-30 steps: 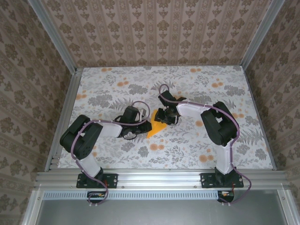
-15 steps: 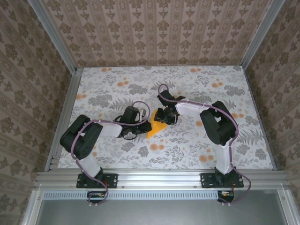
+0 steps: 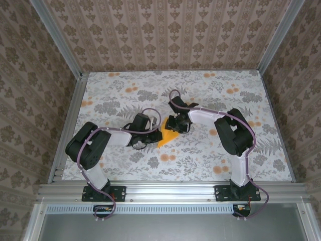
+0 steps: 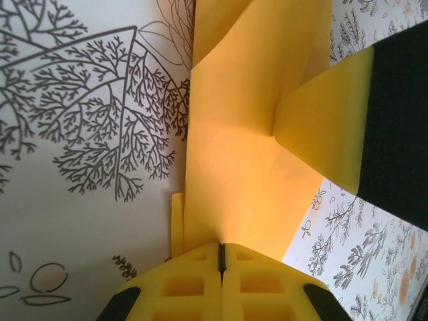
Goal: Fold a paper plane with a square sheet of paper (pick it up from the middle)
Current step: Fourth fold the wing at the center of the table.
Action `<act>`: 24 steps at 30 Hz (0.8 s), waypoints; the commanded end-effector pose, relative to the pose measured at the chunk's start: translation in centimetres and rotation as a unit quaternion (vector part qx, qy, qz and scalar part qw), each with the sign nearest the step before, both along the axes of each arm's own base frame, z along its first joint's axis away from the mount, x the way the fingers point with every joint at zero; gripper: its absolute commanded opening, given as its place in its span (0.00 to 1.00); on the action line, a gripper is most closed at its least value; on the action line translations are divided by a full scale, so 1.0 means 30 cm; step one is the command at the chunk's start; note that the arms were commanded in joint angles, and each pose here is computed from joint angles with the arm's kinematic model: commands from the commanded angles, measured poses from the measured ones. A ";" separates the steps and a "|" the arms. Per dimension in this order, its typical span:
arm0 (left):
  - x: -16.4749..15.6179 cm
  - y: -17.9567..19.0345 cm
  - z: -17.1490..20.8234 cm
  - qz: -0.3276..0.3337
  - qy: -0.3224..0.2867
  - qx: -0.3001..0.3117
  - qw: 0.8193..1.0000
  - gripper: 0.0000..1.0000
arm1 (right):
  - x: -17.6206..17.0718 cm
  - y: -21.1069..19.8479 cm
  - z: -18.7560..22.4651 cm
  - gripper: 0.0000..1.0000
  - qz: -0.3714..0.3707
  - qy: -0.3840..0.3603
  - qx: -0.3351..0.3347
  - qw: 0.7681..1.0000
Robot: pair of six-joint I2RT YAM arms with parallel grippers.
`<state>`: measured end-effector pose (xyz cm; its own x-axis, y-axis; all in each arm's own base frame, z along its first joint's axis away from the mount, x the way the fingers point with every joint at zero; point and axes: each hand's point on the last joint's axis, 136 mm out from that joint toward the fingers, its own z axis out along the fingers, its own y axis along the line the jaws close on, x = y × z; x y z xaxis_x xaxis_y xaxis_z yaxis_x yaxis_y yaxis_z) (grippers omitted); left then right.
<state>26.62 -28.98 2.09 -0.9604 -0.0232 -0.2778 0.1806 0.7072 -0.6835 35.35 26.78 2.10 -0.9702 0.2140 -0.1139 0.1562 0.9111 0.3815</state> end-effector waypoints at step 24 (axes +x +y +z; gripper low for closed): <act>-0.065 0.091 -0.135 0.012 0.067 0.075 0.995 0.00 | -0.065 0.136 0.061 0.05 0.117 -0.022 0.166 0.979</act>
